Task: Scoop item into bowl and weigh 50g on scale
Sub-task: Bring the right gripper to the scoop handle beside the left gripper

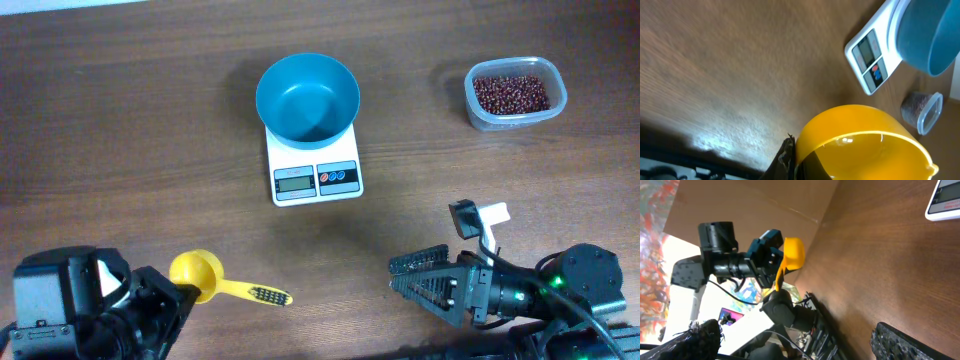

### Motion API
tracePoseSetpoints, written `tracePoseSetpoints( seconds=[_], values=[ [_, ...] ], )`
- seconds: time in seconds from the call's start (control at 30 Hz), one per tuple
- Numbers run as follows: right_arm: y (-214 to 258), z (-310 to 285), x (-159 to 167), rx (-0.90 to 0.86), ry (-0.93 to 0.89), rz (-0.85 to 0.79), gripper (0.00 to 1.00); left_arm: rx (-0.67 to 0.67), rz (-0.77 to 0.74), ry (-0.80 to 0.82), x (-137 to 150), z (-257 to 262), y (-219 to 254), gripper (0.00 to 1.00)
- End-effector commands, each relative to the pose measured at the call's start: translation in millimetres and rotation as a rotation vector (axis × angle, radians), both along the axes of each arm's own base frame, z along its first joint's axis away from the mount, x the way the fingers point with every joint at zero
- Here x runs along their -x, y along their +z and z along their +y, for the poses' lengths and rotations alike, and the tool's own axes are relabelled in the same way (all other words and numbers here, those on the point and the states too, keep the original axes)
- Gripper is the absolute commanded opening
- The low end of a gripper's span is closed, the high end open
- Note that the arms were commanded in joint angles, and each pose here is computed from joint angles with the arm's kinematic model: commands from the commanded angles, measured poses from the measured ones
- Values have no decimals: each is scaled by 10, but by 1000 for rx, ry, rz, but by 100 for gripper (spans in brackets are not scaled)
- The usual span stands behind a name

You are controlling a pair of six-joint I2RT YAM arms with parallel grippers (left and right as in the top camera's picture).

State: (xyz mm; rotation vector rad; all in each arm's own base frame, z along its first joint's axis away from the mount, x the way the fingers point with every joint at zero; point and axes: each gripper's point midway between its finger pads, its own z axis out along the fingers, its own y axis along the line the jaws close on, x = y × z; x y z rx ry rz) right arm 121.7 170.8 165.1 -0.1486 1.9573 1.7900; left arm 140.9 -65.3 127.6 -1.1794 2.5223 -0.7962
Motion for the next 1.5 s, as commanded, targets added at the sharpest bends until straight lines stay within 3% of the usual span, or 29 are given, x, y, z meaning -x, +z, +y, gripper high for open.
tracePoseSetpoints(
  seconds=[0.0,0.1,0.23,0.4,0.5,0.6,0.73,0.8,0.97,1.2,1.3,1.47],
  values=[
    [79,5,1,-26,1,5,99,90,-2,30,-61,-100,18,0],
    [270,-9,-31,-74,-24,5,99,94,-57,31,-192,-103,85,0],
    [588,-43,-226,-69,-95,-4,99,95,16,39,-212,-103,-15,0],
    [1058,217,-853,44,-21,-26,99,149,71,111,-414,-132,-68,0],
    [744,741,-845,134,31,40,99,216,98,147,-497,-201,-55,0],
    [339,1244,-629,269,29,70,99,221,94,112,-502,-270,-47,0],
    [220,1418,-535,340,-48,23,77,217,77,-2,-446,-483,-16,0],
    [213,1417,-550,347,-70,16,60,215,82,-49,-390,-570,-16,0],
    [208,1399,-590,353,-95,14,34,219,96,-86,-325,-659,-16,0],
    [75,1388,-462,394,-32,58,31,258,146,-2,-325,-659,-17,0],
    [73,1398,-429,392,-13,63,22,231,112,-61,-322,-659,-18,0],
    [67,1398,-418,394,-8,65,25,206,103,-104,-288,-650,-39,0]
  ],
)
